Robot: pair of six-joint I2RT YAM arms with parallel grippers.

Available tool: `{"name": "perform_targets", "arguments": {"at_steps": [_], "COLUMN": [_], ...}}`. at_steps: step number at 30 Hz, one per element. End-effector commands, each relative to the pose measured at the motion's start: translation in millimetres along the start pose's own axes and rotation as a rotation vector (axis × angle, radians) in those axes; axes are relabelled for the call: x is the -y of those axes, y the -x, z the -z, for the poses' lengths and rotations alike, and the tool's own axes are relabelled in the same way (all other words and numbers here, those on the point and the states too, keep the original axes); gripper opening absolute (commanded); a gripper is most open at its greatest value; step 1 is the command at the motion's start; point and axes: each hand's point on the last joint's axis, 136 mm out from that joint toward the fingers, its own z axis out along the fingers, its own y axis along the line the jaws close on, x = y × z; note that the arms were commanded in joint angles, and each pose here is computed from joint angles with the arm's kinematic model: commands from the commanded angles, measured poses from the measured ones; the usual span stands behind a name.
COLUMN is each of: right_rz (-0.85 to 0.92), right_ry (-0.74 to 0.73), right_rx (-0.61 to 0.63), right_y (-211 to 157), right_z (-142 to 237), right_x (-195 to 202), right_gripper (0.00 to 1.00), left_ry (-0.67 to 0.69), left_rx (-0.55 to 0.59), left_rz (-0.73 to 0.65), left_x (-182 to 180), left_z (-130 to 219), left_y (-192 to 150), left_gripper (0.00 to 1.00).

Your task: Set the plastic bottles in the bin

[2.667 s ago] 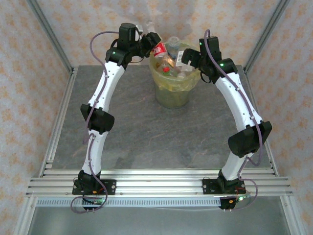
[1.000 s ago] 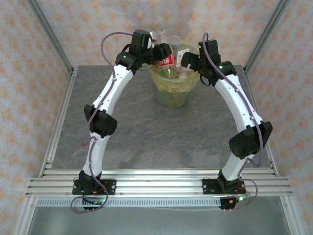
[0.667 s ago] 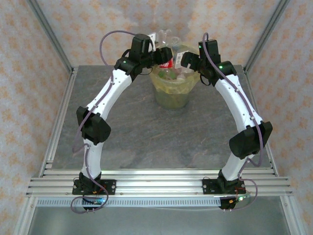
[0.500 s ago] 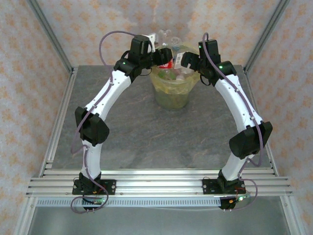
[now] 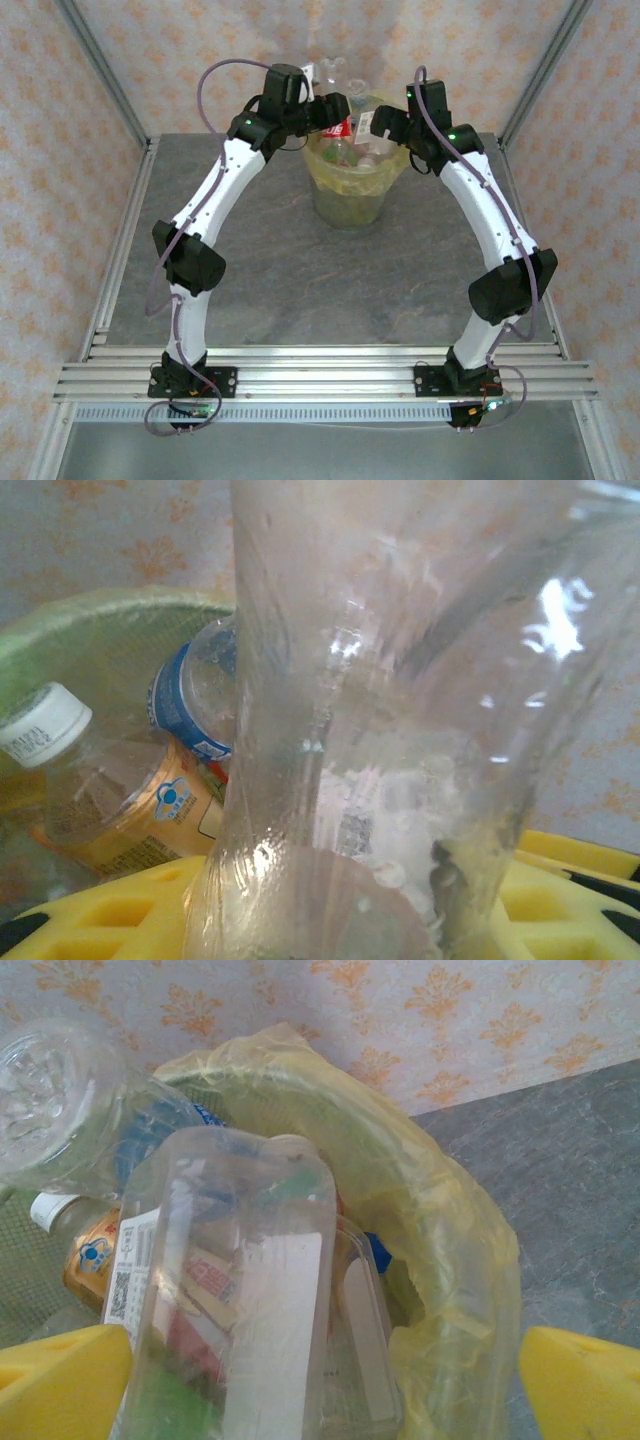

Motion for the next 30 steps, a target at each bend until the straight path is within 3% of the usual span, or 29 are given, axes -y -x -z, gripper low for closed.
{"name": "perform_targets", "arguments": {"at_steps": [1,9,15,30], "right_rz": [0.015,0.009,0.016,0.018], "right_ry": [0.003,0.006,0.002,0.012], "right_rx": [0.038,0.035,0.039,0.046], "right_y": [13,11,12,16], "right_z": [10,8,9,11], "right_x": [-4,-3,-3,-6], "right_gripper": [0.99,0.99,0.99,0.99], "left_ry": [0.025,0.017,0.041,0.163], "left_rx": [-0.106,-0.198,-0.144,0.015], "left_rz": [0.165,0.228,0.189,0.102], "left_x": [-17,-25,-22,-19], "left_z": [-2,-23,-10,46], "left_y": [-15,-32,-19,18], "left_gripper": [0.52,0.6,0.87,0.97]}}
